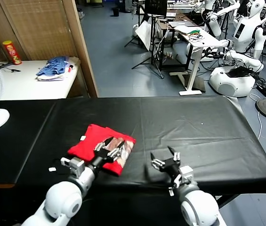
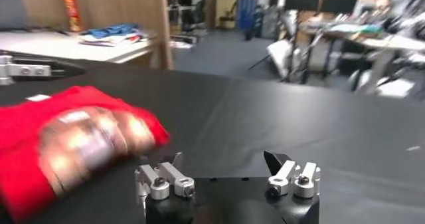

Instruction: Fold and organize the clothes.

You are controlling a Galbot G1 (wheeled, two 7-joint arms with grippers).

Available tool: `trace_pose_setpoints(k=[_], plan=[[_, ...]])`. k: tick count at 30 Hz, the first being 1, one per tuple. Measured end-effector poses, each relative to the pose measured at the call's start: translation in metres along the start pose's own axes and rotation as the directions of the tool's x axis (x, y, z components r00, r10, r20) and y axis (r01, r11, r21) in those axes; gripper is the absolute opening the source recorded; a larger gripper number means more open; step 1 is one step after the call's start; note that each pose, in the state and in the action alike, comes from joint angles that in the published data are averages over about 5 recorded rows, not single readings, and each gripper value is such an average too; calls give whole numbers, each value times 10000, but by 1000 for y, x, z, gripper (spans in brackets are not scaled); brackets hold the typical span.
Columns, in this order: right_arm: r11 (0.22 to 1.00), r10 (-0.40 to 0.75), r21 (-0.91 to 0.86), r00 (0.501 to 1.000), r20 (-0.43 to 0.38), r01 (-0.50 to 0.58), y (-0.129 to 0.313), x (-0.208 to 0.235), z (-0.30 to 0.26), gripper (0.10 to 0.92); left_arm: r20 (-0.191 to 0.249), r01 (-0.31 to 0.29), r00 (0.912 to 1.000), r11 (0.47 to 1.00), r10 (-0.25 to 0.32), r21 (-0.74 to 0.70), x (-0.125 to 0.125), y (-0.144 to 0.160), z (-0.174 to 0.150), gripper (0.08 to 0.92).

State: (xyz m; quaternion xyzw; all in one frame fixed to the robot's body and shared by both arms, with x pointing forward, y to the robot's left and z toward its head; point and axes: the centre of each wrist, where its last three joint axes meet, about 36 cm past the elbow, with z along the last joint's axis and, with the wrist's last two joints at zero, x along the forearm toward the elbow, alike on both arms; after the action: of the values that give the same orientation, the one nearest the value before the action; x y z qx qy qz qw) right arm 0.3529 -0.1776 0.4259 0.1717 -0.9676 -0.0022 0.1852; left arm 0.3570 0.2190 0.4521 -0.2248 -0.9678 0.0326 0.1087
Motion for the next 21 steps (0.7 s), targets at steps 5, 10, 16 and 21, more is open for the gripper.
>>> trace_pose_setpoints(k=[5, 10, 16, 21], plan=[[9918, -748, -1050, 9970, -197, 724, 15, -23, -5, 798, 305, 295, 9991, 9995, -299, 116, 6, 3, -3, 791], [9803, -1041, -1725, 9939, -371, 962, 30, -55, -4, 798, 457, 724, 9964, 9974, -720, -65, 15, 6, -2, 798], [9684, -1103, -2306, 9924, -539, 950, 40, -92, -2, 769, 568, 1147, 9919, 9932, -1134, -208, 26, 10, 3, 798], [9717, -1138, -2142, 9919, -571, 991, 39, -117, -2, 606, 591, 1494, 9873, 9883, -1474, -312, 34, 14, 8, 798]])
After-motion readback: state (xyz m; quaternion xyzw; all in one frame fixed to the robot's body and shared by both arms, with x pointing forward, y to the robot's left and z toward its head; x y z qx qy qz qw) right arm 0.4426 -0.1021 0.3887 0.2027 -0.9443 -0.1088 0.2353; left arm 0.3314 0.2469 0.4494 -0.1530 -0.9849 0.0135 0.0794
